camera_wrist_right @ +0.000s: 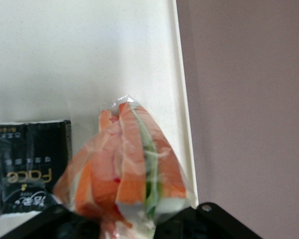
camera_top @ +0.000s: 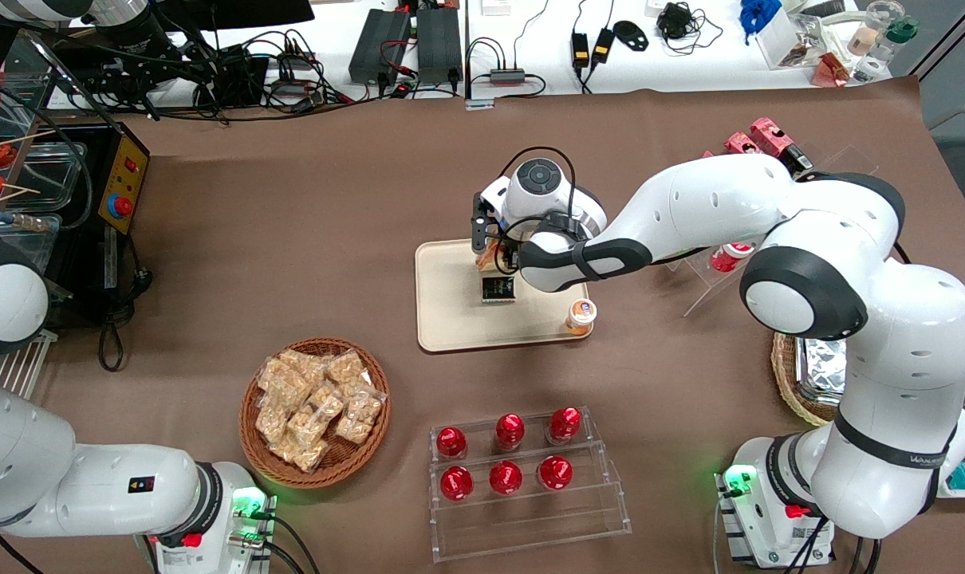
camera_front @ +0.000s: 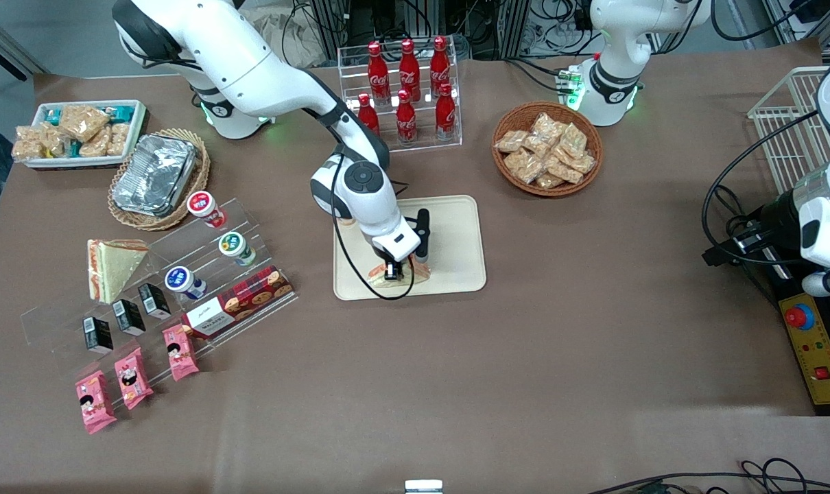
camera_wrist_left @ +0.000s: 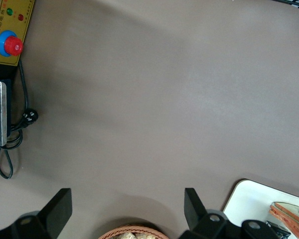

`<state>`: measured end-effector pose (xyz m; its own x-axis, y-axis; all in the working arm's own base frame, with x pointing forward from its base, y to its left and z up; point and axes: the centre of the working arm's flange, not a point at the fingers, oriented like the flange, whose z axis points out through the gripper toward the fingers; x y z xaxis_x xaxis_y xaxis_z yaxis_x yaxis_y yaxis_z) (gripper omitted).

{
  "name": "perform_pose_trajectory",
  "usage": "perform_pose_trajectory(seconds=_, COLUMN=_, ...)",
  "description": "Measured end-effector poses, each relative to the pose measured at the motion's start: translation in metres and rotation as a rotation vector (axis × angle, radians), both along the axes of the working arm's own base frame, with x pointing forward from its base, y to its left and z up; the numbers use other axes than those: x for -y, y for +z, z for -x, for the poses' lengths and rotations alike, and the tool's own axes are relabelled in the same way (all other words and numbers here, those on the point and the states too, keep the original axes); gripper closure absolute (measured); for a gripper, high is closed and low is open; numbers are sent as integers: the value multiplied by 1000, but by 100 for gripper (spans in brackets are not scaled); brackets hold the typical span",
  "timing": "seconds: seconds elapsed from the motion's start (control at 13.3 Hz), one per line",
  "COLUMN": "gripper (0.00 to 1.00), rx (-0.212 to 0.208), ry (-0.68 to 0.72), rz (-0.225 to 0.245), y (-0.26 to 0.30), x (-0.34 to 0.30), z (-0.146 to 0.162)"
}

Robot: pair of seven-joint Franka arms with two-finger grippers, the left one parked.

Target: Place sandwich on tray

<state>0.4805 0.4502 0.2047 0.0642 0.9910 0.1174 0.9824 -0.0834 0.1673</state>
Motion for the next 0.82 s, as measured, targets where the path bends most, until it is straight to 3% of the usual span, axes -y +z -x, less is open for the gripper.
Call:
perform_pose_trajectory(seconds=0.22, gripper=26, rx=24, ry=-21, rz=-3, y=24, x=7, z=-14)
perform_pose_trajectory(seconds=0.45, gripper=1, rx=39, ry=-69, rz=31, y=85, x=28, z=-31)
perform_pose_trajectory(seconds=0.67, gripper=1, rx=69, ry=-136, rz=48, y=153, x=61, z=-48)
perform_pose_trajectory(seconds=0.82, gripper=1, rx=61, ry=-201, rz=58, y=189, x=90, z=-56)
